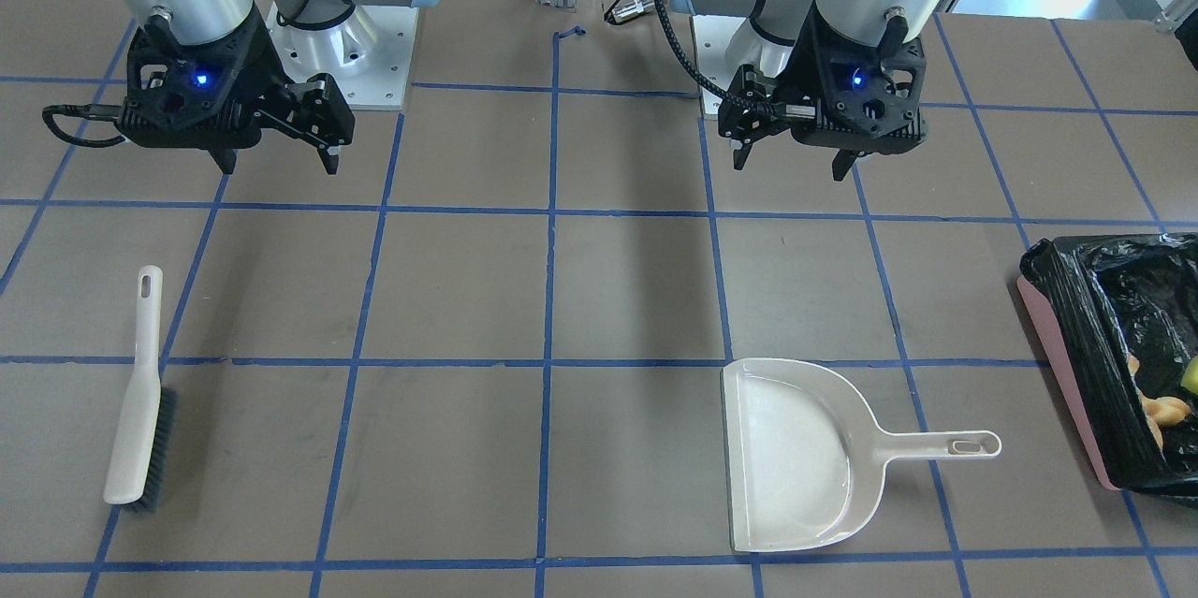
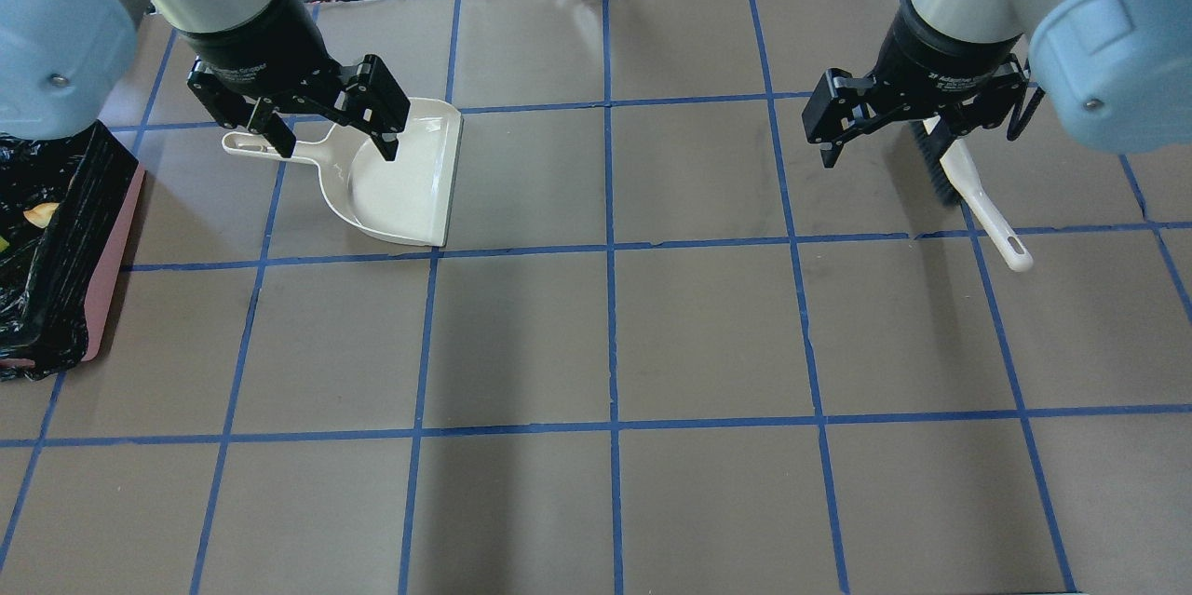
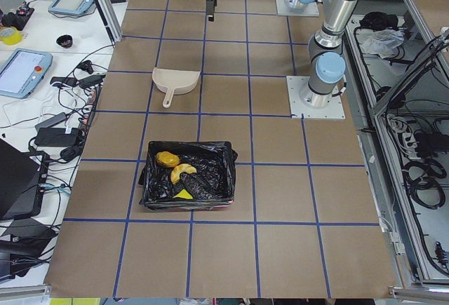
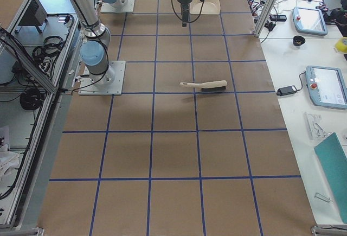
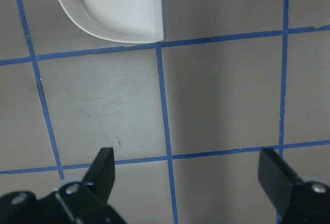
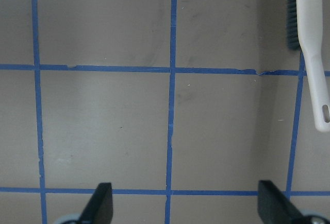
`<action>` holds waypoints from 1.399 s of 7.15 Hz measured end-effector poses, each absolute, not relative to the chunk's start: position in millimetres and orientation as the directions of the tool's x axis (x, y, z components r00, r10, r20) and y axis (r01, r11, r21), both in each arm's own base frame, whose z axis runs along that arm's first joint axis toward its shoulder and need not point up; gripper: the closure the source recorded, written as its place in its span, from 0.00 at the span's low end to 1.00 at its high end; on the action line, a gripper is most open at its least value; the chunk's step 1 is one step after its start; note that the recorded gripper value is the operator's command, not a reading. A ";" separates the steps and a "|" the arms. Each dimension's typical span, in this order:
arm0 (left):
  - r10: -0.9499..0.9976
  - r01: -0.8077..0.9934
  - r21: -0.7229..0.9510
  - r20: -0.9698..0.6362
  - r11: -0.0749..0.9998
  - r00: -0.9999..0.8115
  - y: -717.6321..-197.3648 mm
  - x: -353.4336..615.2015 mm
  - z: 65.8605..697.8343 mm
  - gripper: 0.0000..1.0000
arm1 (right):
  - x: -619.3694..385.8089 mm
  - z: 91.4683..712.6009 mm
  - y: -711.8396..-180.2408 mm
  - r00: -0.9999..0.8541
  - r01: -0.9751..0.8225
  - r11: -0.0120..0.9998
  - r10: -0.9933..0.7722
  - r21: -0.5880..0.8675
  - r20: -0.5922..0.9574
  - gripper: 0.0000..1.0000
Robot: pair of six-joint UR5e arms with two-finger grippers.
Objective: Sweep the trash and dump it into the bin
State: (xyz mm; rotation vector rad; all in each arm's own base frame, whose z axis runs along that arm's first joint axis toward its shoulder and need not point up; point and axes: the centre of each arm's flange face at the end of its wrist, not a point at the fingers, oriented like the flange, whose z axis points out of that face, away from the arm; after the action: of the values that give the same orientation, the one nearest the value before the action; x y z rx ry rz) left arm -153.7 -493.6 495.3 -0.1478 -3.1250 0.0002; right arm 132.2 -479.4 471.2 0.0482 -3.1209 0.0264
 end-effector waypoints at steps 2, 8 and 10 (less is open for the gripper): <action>0.099 0.099 -0.004 0.009 0.995 -0.995 -492.4 -153.2 496.8 0.00 | 132.2 469.6 -479.9 -0.999 -0.032 0.999 -0.032 -0.013 0.020 0.00; 0.088 0.088 -0.063 0.001 0.994 -0.996 -505.1 -147.8 499.2 0.00 | 132.3 467.6 -480.5 -0.999 -0.033 0.999 -0.033 -0.010 0.020 0.00; 0.088 0.088 -0.059 0.000 0.994 -0.996 -506.5 -147.5 494.3 0.00 | 132.4 467.1 -480.8 -0.999 -0.034 0.999 -0.034 -0.009 0.019 0.00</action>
State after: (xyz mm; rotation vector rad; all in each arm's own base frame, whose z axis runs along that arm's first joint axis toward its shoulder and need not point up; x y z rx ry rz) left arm -147.5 -506.5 494.3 -0.1380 -3.1345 0.0927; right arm 132.4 -480.8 467.1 0.0531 -3.1224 0.0139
